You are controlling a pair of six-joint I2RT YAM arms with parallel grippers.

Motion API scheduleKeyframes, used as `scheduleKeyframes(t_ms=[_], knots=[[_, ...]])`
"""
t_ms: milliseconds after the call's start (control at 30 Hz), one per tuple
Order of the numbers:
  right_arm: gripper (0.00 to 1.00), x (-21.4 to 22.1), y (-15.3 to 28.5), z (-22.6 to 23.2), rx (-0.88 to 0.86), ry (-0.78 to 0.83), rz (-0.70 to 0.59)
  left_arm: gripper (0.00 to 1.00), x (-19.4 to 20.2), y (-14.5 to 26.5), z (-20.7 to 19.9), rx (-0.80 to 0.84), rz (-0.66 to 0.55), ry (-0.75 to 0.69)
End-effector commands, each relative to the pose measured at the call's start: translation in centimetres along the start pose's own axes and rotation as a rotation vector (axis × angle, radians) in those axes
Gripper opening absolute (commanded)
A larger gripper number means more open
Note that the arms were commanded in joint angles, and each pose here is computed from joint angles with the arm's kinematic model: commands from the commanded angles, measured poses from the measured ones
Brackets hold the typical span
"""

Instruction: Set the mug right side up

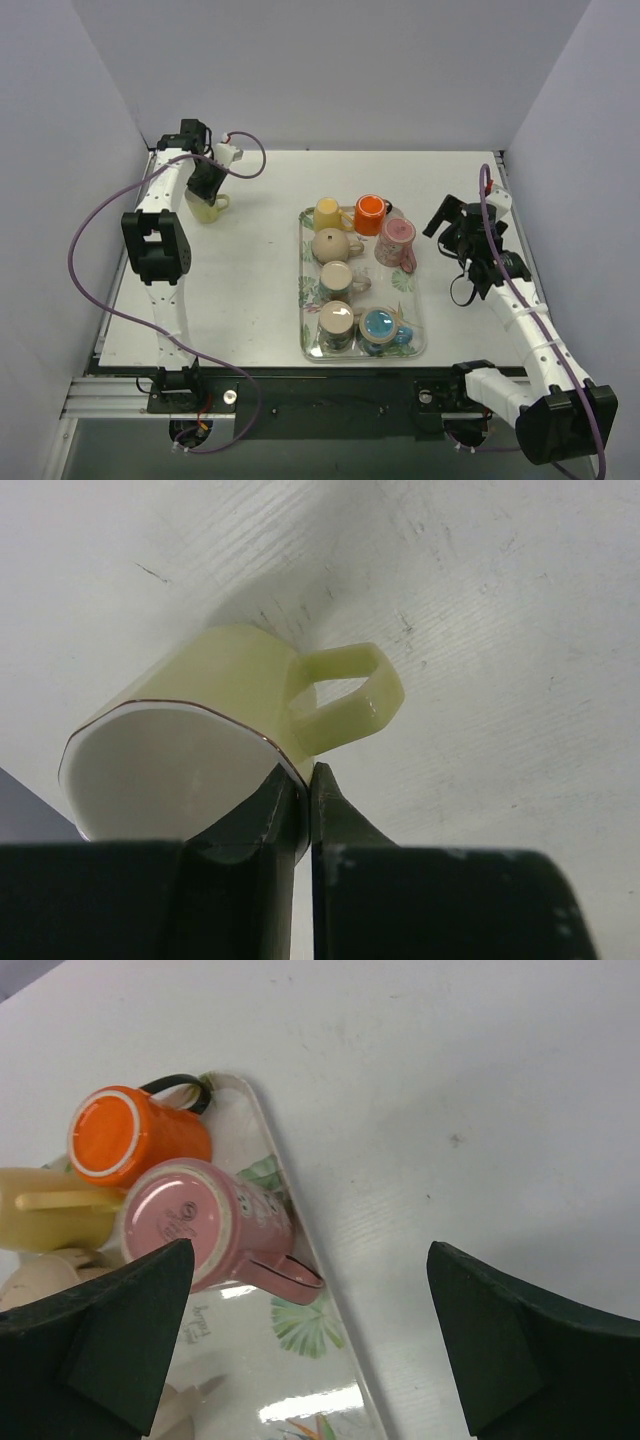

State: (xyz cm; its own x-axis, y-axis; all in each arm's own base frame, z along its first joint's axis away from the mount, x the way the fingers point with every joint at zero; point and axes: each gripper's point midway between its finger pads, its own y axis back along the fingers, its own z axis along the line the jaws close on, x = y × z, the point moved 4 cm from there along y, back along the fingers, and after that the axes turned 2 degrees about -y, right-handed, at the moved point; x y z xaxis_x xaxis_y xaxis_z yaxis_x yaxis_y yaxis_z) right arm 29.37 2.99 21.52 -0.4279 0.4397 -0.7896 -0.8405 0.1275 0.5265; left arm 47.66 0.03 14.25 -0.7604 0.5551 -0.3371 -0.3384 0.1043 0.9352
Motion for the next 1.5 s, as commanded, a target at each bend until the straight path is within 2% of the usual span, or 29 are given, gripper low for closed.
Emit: scheduleKeyframes(t_ms=[0,67,200,267,333,467,500,567,667,833,900,1000,1100,1233,1300,1367,1400,1467], knots=[[0.96,0.1,0.3,-2.4,0.090,0.003,-0.104,0.25,-1.3,1.3,0.9,-0.021,-0.088,-0.036],[0.97,0.1,0.4,-2.9,0.104,-0.056,-0.140,0.40,-1.5,2.1,0.7,-0.017,-0.107,-0.044],[0.97,0.4,0.4,-2.9,0.083,-0.167,-0.099,0.63,-2.7,5.0,0.8,-0.055,-0.197,-0.047],[0.94,0.9,0.5,-2.4,0.080,-0.196,-0.038,0.72,-3.5,7.3,0.8,-0.080,-0.252,-0.043],[0.86,1.7,0.4,-1.9,0.091,-0.295,0.033,0.75,-4.1,9.8,0.5,-0.089,-0.317,-0.039],[0.83,4.6,-1.2,-1.0,0.128,-0.620,0.155,0.76,-5.0,13.9,-1.0,-0.072,-0.442,-0.020],[0.83,6.0,-1.6,-1.2,0.134,-0.676,0.196,0.76,-4.9,13.8,-1.8,-0.053,-0.442,-0.025],[0.84,7.4,-2.4,-0.7,0.116,-0.847,0.228,0.76,-5.1,14.5,-3.1,-0.045,-0.477,-0.044],[0.84,8.3,-4.0,-0.2,0.073,-1.100,0.203,0.76,-4.9,15.5,-5.1,-0.070,-0.520,-0.097],[0.84,9.9,-5.2,-1.3,0.162,-1.247,0.170,0.76,-4.4,14.4,-7.8,-0.115,-0.504,-0.168],[0.79,10.2,-5.5,-1.6,0.159,-1.312,0.145,0.76,-4.3,14.5,-8.7,-0.114,-0.501,-0.192],[0.78,9.9,-5.8,-1.2,0.146,-1.347,0.134,0.75,-4.2,14.2,-9.4,-0.117,-0.497,-0.215],[0.78,10.7,-6.2,-0.3,0.154,-1.368,0.153,0.75,-4.1,14.1,-9.4,-0.142,-0.491,-0.222],[0.77,12.1,-7.3,1.7,0.107,-1.427,0.268,0.75,-4.0,14.2,-9.5,-0.148,-0.498,-0.224],[0.76,12.6,-7.6,1.9,0.112,-1.434,0.280,0.75,-3.8,14.2,-9.7,-0.148,-0.500,-0.232],[0.66,12.8,-7.9,1.5,0.132,-1.429,0.256,0.74,-3.8,14.3,-9.9,-0.149,-0.503,-0.239],[0.56,12.7,-8.1,1.2,0.145,-1.426,0.230,0.74,-3.7,14.2,-9.9,-0.149,-0.498,-0.240],[0.46,12.6,-8.3,1.1,0.151,-1.416,0.222,0.74,-3.6,14.4,-10.1,-0.149,-0.501,-0.246]])
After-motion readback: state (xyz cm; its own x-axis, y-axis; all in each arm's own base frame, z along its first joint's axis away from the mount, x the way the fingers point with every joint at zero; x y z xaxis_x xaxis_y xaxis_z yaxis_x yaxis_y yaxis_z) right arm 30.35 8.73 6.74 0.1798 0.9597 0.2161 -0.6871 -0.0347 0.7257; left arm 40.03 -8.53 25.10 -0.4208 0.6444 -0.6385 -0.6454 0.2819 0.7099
